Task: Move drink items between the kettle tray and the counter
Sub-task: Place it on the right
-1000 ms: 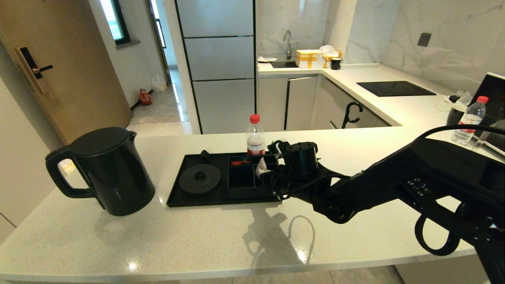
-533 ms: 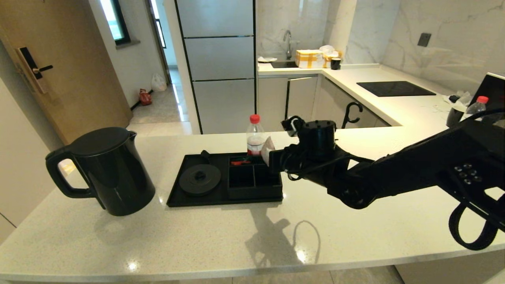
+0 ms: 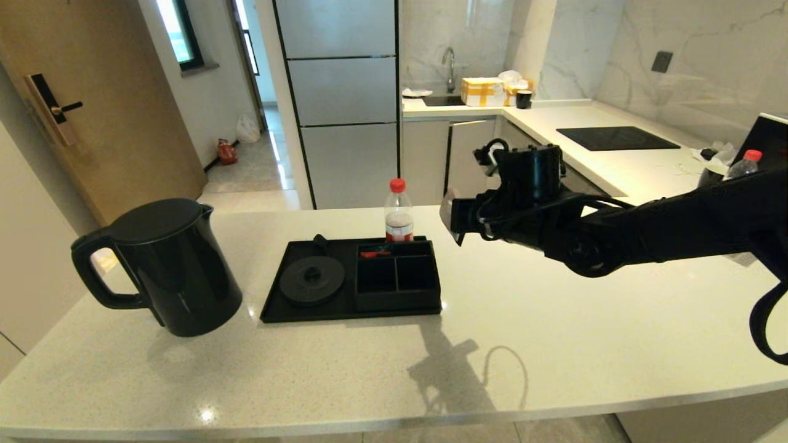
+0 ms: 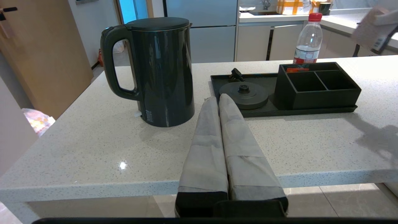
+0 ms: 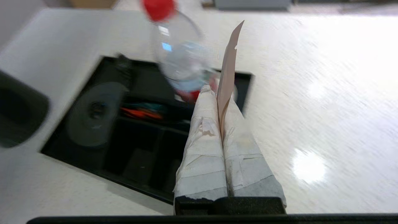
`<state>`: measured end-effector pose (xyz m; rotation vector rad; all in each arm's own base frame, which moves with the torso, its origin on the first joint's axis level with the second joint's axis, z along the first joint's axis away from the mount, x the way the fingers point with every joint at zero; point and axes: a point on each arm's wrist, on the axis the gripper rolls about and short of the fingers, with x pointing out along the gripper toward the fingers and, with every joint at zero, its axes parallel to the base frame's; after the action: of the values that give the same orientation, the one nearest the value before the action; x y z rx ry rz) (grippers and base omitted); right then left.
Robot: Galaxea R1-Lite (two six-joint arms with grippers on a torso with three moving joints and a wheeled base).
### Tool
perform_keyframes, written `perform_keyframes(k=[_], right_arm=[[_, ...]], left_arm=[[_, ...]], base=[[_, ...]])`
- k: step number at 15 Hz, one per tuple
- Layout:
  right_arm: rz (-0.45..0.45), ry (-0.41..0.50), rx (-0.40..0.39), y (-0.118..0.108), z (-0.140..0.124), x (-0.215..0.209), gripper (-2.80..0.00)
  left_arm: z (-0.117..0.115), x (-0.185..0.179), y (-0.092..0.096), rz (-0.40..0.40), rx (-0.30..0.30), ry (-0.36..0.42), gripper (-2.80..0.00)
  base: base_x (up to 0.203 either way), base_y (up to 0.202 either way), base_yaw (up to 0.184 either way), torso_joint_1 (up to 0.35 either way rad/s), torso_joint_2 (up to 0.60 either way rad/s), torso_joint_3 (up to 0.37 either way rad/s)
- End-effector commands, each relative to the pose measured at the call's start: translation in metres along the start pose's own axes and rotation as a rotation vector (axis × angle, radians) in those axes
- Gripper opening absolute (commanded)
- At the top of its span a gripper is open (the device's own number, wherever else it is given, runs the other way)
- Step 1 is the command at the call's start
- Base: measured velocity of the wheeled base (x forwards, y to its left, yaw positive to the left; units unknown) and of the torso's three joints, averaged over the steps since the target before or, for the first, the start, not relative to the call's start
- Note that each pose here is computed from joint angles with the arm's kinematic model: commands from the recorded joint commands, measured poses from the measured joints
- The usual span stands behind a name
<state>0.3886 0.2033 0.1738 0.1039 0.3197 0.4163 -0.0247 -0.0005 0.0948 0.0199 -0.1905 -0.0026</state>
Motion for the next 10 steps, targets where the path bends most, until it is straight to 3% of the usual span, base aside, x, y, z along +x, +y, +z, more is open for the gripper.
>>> perform_keyframes(k=[1,3,6,8,10], right_arm=[[-0.042,0.031,0.002,-0.008,0.005,0.001,-2.80],[-0.114,0.074,-0.003,-0.015,0.006,0.002,-2.80],[-0.334,0.130,-0.003,-0.044,-0.008,0.012,-2.80],[-0.395,0.163,0.009,-0.066,-0.020,0.022,-2.80],[-0.417,0.209,0.015,-0.069,-0.028,0.019,-2.80]], left_arm=[[-0.011,0.001,0.000,-0.001,0.000,0.039,-2.80],[-0.011,0.001,0.000,0.000,0.000,0.038,-2.80],[-0.011,0.001,0.000,0.001,0.000,0.039,-2.80],[-0.011,0.001,0.000,-0.001,0.000,0.038,-2.80],[-0.011,0.001,0.000,-0.001,0.000,0.039,-2.80]], base=[[0.000,0.000,0.000,0.000,0.00,0.000],[0.000,0.000,0.000,0.000,0.00,0.000],[0.000,0.000,0.000,0.000,0.00,0.000],[0.000,0.000,0.000,0.000,0.00,0.000],[0.000,0.000,0.000,0.000,0.00,0.000]])
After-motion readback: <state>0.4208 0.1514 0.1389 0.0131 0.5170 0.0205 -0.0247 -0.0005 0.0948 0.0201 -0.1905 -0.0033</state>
